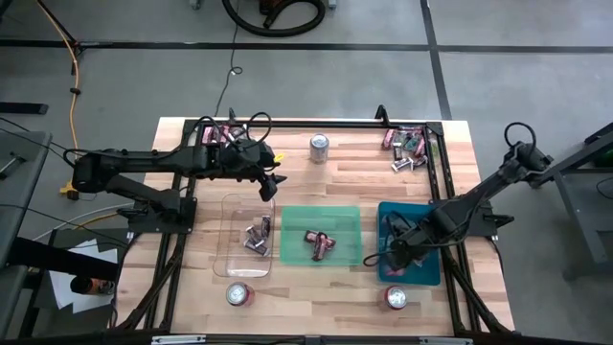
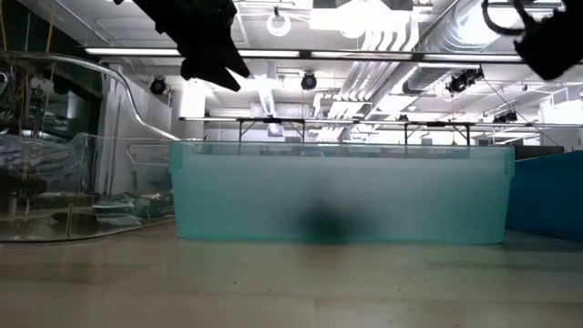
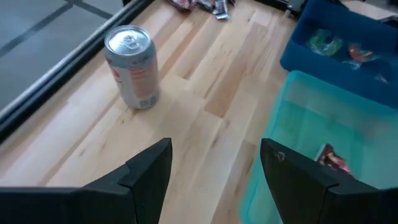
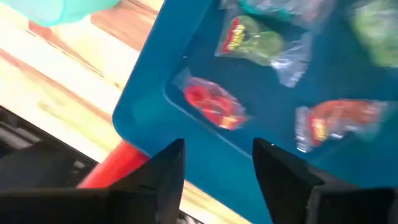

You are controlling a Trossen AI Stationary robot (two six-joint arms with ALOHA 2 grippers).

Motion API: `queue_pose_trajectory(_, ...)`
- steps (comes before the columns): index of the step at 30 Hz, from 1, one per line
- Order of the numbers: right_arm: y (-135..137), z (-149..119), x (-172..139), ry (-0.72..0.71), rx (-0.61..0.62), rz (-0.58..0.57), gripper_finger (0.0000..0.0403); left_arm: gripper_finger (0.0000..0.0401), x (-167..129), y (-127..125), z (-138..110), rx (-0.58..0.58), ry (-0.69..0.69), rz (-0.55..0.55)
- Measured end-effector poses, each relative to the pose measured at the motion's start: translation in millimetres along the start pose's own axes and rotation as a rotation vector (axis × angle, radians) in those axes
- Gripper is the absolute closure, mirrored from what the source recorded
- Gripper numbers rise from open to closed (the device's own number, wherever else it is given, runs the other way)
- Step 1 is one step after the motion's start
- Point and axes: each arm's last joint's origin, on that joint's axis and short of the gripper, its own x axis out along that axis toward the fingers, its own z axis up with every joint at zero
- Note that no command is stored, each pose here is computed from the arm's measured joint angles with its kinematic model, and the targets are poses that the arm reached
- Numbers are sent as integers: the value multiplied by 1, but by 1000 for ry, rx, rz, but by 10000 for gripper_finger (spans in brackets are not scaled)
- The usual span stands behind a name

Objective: Organize candy in baskets
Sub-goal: Put the green gummy into the blue bin

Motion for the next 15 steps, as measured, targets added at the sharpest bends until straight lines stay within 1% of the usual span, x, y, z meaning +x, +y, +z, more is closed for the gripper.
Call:
queue_pose_trajectory(3,2,-2,-18,-47,-23,-53,209,169,0,1,0,15,-3,32)
queue_pose_trajectory(6,5,-2,-34,-151,-35,-77,206,169,0,2,0,15,-8,57)
queue_pose_trajectory(11,13,5,-47,-357,-28,-23,206,169,0,3,0,14,-10,65)
queue_pose_trajectory(13,15,9,-48,-399,-13,-1,206,169,0,3,0,14,-10,66)
queue_pose_trajectory(15,15,12,-48,-409,1,7,206,169,0,3,0,14,-11,77)
